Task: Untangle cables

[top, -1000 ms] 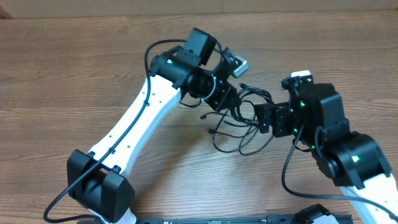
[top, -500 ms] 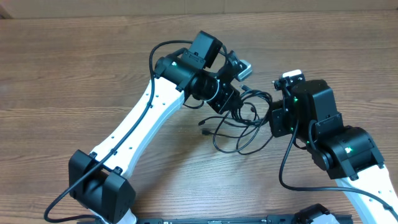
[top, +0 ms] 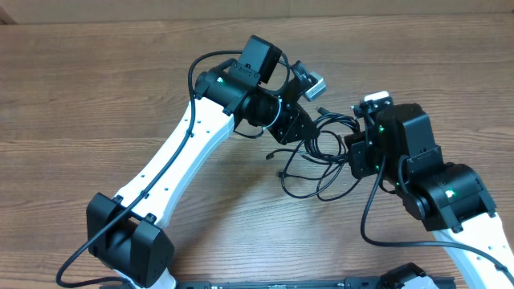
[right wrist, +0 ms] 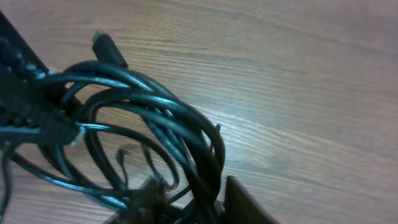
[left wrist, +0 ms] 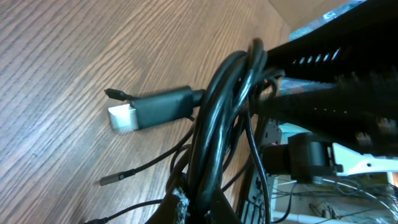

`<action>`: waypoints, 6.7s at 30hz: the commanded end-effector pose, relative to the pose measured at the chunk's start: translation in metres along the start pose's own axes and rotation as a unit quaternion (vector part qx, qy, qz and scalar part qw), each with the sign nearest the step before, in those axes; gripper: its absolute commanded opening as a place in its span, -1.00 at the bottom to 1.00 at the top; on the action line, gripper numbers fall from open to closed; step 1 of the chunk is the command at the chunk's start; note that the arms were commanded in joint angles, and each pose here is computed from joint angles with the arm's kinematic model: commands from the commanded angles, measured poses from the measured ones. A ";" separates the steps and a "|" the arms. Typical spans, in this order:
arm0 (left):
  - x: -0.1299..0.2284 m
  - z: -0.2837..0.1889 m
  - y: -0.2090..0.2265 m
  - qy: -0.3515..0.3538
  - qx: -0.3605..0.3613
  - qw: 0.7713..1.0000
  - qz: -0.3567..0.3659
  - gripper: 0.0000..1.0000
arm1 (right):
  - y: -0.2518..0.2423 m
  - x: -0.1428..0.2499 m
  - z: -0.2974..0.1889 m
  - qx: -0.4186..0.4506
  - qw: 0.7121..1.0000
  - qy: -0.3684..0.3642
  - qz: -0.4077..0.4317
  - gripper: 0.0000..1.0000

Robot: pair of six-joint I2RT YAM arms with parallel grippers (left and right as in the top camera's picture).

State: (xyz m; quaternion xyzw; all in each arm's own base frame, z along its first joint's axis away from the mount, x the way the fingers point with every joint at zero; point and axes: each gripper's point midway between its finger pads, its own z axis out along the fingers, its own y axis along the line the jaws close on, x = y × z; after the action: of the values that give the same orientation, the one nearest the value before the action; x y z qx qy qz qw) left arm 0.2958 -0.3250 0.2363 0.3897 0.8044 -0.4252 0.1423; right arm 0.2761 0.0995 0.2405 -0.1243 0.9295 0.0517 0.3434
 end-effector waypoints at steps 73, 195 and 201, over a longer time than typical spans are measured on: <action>-0.029 -0.050 -0.040 -0.092 0.165 0.981 0.044 -0.92 | -0.013 -0.012 -0.004 0.038 0.999 -0.016 0.011 0.19; -0.018 -0.038 0.052 0.004 -0.251 0.957 0.146 -0.25 | 0.052 -0.006 -0.001 -0.199 0.956 0.064 0.205 -0.92; -0.019 -0.035 0.050 0.004 -0.248 0.957 0.150 -0.63 | 0.052 -0.006 -0.001 -0.199 0.956 0.065 0.205 -0.91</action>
State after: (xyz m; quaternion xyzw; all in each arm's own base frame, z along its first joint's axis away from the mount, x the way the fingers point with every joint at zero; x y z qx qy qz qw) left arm 0.3428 -0.2966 0.2249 0.4683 0.8169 -0.2011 0.2700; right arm 0.2663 0.1470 0.2346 0.0064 0.9324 0.2817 0.2264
